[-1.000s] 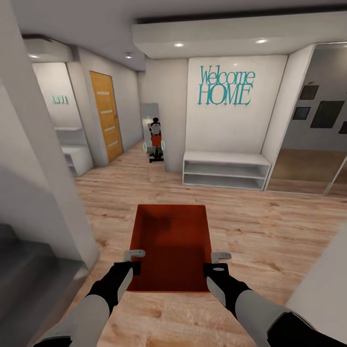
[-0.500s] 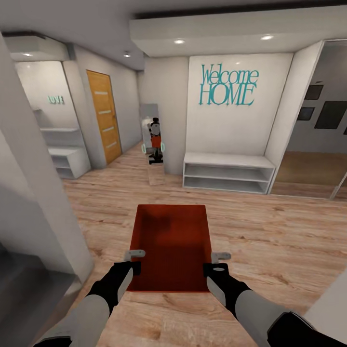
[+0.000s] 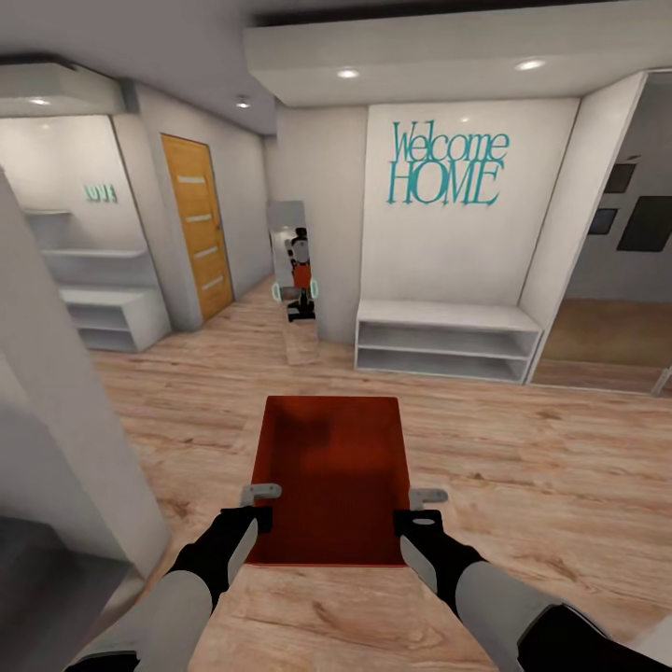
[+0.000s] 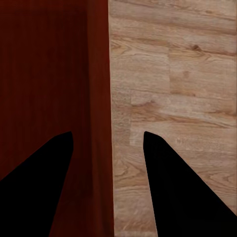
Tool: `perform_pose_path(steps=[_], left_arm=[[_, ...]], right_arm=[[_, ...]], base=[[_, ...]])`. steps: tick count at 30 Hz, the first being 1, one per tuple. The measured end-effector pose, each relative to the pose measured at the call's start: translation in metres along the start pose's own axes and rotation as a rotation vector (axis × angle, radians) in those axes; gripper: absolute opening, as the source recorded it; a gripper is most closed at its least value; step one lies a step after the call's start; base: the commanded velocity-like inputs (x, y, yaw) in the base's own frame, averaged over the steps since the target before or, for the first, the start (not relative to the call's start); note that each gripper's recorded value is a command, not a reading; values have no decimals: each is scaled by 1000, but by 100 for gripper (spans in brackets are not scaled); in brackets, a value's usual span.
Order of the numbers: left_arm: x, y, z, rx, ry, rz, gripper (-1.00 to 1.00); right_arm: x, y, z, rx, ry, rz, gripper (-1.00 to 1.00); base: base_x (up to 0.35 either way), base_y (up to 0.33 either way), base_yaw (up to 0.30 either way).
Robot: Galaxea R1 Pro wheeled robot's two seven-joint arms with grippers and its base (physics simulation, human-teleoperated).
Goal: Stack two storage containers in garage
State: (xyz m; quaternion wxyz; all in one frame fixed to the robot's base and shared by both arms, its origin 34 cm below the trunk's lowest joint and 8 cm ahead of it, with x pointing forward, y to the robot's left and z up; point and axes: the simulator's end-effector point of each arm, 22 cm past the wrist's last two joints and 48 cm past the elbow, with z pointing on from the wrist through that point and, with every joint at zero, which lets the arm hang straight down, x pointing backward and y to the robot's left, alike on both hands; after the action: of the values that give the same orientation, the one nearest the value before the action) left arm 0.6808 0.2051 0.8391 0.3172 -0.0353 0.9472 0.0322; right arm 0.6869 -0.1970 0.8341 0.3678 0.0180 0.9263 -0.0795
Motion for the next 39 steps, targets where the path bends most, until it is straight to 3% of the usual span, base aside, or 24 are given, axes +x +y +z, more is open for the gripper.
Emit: perform_pose_path(steps=[39], left_arm=[[0, 0, 0, 0, 0, 0, -100]], right_arm=[[0, 0, 0, 0, 0, 0, -100]], base=[[323, 0, 0]])
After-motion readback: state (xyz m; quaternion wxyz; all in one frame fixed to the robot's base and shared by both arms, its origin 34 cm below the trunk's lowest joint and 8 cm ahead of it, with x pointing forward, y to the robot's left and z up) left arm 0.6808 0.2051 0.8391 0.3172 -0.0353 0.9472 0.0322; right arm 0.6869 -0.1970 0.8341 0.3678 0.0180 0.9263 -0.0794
